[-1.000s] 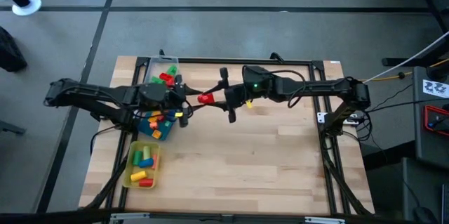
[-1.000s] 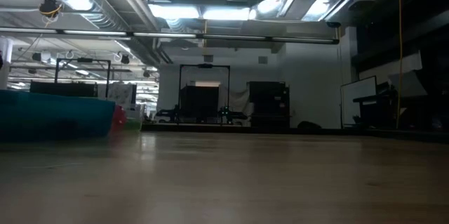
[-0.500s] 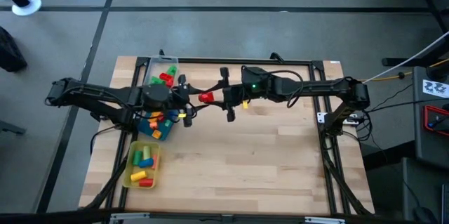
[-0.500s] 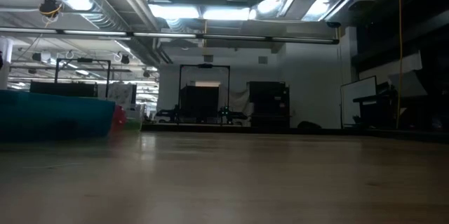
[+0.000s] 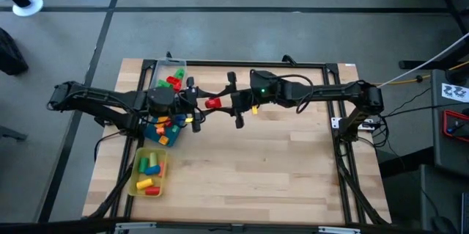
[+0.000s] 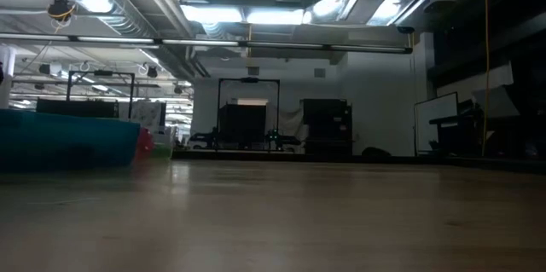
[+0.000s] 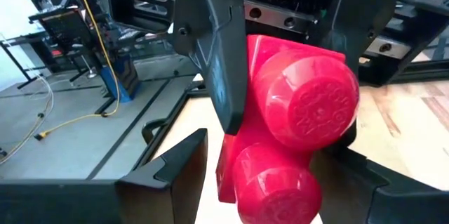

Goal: Sort blocks by size
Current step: Put the red 2 stud game piece into the transparent bin

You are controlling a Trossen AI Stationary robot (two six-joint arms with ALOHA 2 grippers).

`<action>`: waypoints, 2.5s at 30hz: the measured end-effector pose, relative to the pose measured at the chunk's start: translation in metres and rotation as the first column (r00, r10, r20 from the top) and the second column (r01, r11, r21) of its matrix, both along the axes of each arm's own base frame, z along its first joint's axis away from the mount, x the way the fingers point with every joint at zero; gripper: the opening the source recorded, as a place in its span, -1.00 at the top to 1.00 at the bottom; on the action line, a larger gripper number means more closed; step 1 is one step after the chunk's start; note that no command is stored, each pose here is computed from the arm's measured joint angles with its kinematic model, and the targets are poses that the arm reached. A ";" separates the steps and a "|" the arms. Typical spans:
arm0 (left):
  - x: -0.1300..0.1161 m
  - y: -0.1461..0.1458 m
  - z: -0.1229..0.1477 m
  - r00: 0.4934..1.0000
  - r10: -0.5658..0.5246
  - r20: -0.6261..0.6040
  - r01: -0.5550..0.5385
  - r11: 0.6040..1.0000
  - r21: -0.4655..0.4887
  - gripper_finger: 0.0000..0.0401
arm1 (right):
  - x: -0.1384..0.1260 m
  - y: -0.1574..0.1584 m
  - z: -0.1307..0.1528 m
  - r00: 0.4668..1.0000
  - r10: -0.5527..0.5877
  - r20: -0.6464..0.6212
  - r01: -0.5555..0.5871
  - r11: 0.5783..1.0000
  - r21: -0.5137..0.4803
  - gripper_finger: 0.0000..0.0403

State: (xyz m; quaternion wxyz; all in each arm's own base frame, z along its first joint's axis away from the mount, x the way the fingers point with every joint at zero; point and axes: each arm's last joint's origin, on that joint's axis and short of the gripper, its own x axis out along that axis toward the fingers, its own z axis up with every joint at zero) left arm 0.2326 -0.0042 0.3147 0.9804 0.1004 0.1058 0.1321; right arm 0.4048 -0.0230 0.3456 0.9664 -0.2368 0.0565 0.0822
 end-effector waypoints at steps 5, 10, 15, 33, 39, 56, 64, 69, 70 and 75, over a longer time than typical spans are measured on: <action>0.000 0.000 0.000 1.000 -0.004 -0.009 0.004 1.000 0.022 0.15 | 0.000 0.000 0.000 1.000 0.000 0.001 0.000 1.000 0.000 0.22; 0.000 0.000 -0.001 1.000 -0.007 -0.017 0.007 0.999 0.036 0.39 | 0.000 0.000 -0.001 1.000 -0.002 -0.001 0.002 1.000 0.010 0.21; -0.001 0.000 0.000 1.000 -0.006 -0.014 0.006 1.000 0.031 0.39 | 0.000 -0.001 -0.001 1.000 -0.025 -0.003 0.025 0.999 0.021 0.21; -0.002 0.008 0.003 0.998 0.051 0.025 -0.050 0.997 -0.051 0.38 | -0.002 -0.005 0.009 0.984 -0.166 0.068 0.170 0.984 -0.057 -0.28; -0.024 0.029 0.013 0.985 0.163 0.049 -0.159 0.984 -0.082 0.37 | -0.036 -0.006 0.047 0.964 -0.232 0.133 0.255 0.945 -0.206 -0.40; -0.088 0.116 -0.035 0.565 0.678 -0.471 -0.769 0.639 -0.003 0.36 | -0.224 0.009 0.110 0.979 -0.202 -0.020 0.194 0.962 -0.191 -0.39; -0.088 0.165 -0.070 0.351 0.703 -0.619 -0.879 0.475 0.041 0.36 | -0.243 0.012 0.032 0.981 -0.194 0.015 0.194 0.979 -0.055 -0.39; -0.084 0.183 -0.097 0.262 0.653 -0.711 -0.892 0.445 0.080 0.35 | -0.247 0.012 -0.028 0.982 -0.186 0.022 0.185 0.982 0.043 -0.39; -0.084 0.186 -0.101 0.247 0.642 -0.726 -0.892 0.442 0.088 0.34 | -0.250 0.013 -0.037 0.983 -0.185 0.022 0.183 0.981 0.066 -0.39; -0.083 0.198 -0.122 0.179 0.611 -0.771 -0.919 0.383 0.089 0.19 | -0.259 0.013 -0.073 0.980 -0.196 0.031 0.189 0.968 0.167 -0.39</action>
